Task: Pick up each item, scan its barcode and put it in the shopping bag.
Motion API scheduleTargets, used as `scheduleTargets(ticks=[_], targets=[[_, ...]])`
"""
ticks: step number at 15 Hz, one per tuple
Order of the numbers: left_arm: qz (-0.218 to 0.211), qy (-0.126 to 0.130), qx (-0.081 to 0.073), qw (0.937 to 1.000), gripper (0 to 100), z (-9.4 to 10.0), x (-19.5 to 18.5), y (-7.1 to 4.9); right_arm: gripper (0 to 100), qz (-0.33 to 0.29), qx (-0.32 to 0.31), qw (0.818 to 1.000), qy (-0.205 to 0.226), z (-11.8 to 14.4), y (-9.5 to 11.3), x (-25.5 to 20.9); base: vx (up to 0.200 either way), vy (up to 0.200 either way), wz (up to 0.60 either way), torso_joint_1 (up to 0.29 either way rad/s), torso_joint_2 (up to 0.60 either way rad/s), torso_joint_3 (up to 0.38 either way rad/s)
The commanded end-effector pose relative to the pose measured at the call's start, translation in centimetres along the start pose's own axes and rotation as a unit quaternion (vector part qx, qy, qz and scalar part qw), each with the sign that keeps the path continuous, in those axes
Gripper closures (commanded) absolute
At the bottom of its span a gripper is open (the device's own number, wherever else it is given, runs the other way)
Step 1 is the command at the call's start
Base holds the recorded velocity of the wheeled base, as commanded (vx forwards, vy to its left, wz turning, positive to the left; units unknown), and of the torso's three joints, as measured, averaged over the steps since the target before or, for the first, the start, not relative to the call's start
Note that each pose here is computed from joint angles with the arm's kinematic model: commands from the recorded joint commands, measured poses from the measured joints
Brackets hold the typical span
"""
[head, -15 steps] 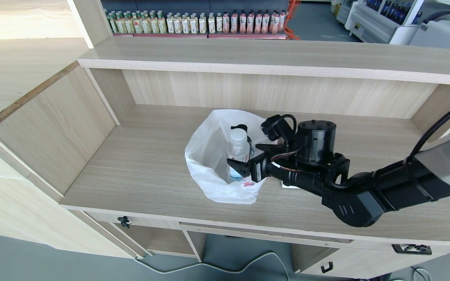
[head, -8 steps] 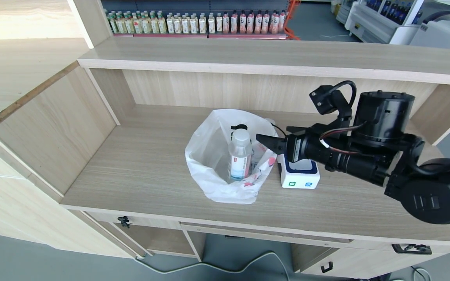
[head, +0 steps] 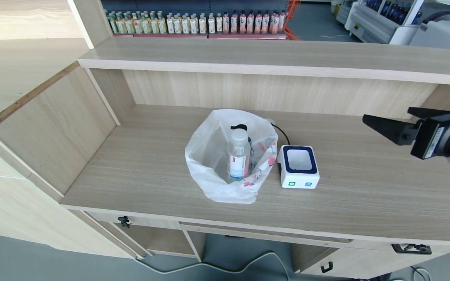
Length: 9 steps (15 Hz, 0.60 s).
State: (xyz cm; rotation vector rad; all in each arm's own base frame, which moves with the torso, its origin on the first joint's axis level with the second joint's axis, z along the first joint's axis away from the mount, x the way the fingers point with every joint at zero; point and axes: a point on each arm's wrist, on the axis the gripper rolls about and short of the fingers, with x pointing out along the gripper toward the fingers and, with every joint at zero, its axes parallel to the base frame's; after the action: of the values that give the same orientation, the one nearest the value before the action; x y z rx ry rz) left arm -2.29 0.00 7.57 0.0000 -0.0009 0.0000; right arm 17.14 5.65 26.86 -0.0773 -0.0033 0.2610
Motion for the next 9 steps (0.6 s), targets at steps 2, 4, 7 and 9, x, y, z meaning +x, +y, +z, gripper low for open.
scheduleTargets(ticks=[2, 4, 7, 9], targets=[[0.000, 0.000, 0.000, 1.0000, 0, 0.0, 0.0, 0.0, 0, -0.102, -0.021, 0.995, 0.000, -7.2, -1.1, -12.3, 0.000, 0.000, 0.00, 0.000, 0.00, 0.000], [0.000, 0.001, 0.000, 1.0000, 0, 0.0, 0.0, 0.0, 0, -0.115, -0.025, 0.993, -0.011, -11.9, -0.6, -15.7, 0.000, 0.000, 0.00, 0.000, 0.00, 0.000], [0.000, 0.000, 0.001, 1.0000, 0, 0.0, 0.0, 0.0, 0, -0.137, -0.026, 0.990, -0.029, -16.0, 0.0, -18.2, 0.000, 0.000, 0.00, 0.000, 0.00, 0.000], [0.000, 0.001, 0.000, 1.0000, 0, 0.0, 0.0, 0.0, 0, -0.144, -0.022, 0.989, -0.008, -17.0, 0.3, -18.7, 0.000, 0.000, 0.00, 0.000, 0.00, 0.000]])
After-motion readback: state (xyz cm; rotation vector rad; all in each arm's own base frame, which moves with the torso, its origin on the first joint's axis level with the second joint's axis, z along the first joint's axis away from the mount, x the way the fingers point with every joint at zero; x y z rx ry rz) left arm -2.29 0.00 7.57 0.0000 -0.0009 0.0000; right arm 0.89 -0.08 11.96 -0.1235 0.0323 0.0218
